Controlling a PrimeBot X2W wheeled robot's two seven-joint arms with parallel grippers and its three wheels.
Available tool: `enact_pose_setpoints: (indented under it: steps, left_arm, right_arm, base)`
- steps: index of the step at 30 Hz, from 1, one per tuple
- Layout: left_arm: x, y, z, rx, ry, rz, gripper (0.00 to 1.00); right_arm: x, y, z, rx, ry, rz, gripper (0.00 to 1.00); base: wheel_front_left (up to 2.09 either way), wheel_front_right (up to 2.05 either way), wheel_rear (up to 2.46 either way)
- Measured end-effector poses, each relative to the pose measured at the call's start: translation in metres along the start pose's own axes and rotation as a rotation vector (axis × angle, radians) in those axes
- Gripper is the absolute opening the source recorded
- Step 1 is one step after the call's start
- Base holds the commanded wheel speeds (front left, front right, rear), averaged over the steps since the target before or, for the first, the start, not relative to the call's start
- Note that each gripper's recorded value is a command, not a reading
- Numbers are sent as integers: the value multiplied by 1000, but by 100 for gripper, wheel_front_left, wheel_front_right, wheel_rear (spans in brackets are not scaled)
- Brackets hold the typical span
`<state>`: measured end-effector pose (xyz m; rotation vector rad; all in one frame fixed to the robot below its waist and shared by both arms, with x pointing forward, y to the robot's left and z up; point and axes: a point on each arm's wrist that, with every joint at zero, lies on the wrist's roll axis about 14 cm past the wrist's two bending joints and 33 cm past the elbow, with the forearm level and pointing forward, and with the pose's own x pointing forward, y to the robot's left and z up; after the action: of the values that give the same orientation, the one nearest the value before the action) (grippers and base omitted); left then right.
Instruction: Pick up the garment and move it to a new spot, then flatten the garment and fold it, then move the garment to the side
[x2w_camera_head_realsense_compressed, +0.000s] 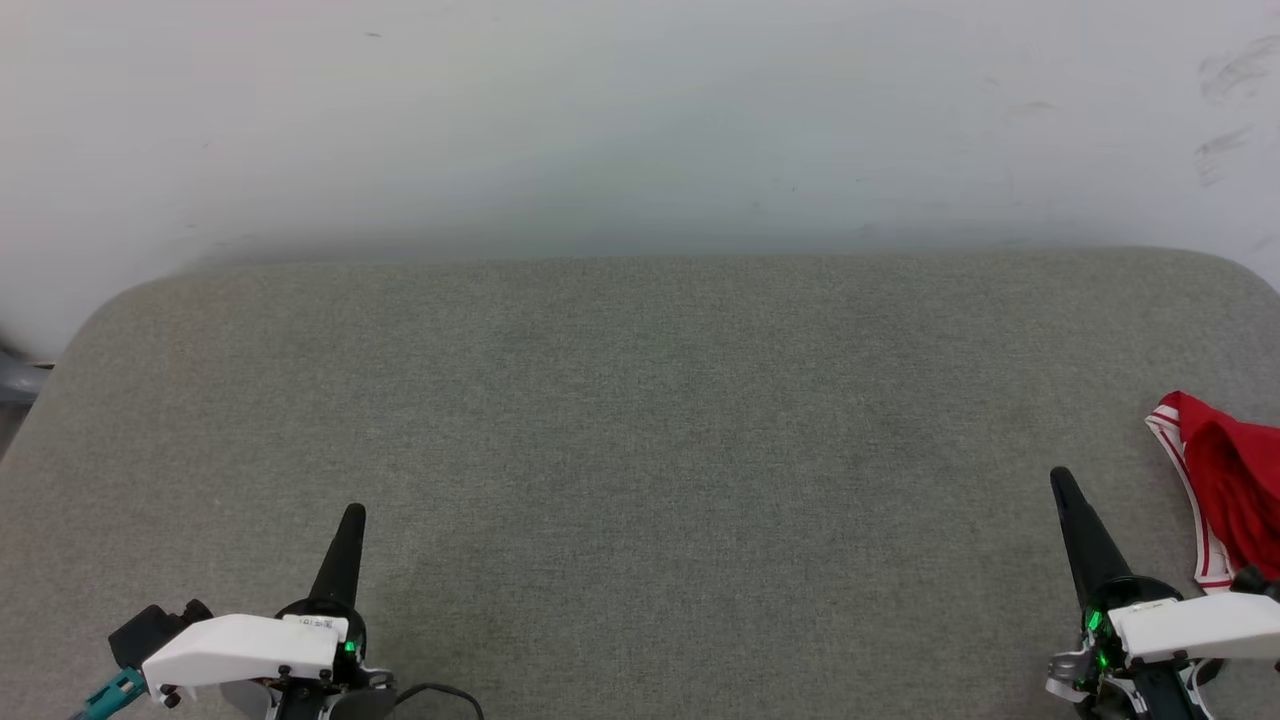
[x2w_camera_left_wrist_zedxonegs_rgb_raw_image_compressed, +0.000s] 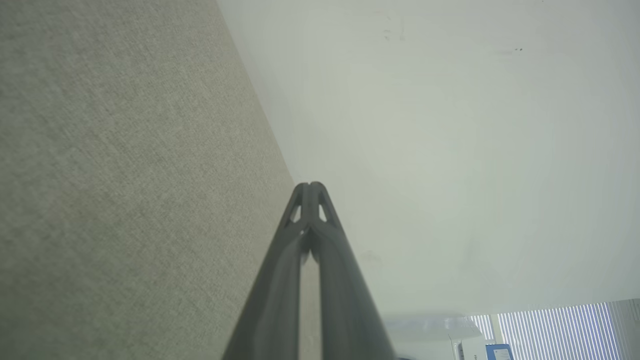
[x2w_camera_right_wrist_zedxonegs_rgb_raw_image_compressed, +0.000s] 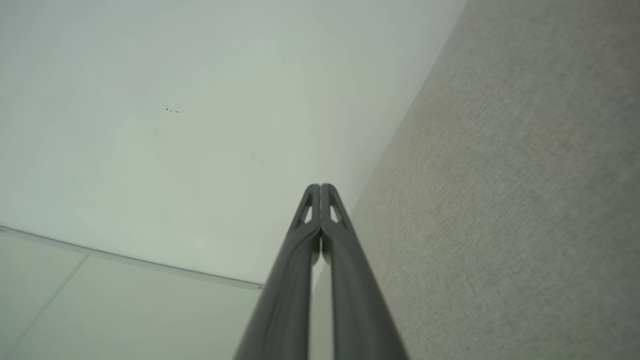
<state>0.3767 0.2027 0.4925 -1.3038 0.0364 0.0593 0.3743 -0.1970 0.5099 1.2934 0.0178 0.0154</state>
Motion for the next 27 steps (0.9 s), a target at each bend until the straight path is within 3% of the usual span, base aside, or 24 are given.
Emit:
enact_pose_setpoints:
  steps: [27]
  left_arm:
    - [7,-9,0,-210,16,-37,0]
  right_arm:
    - [10,-6,1,217,-16,-9,0]
  base:
    - [0,0,0]
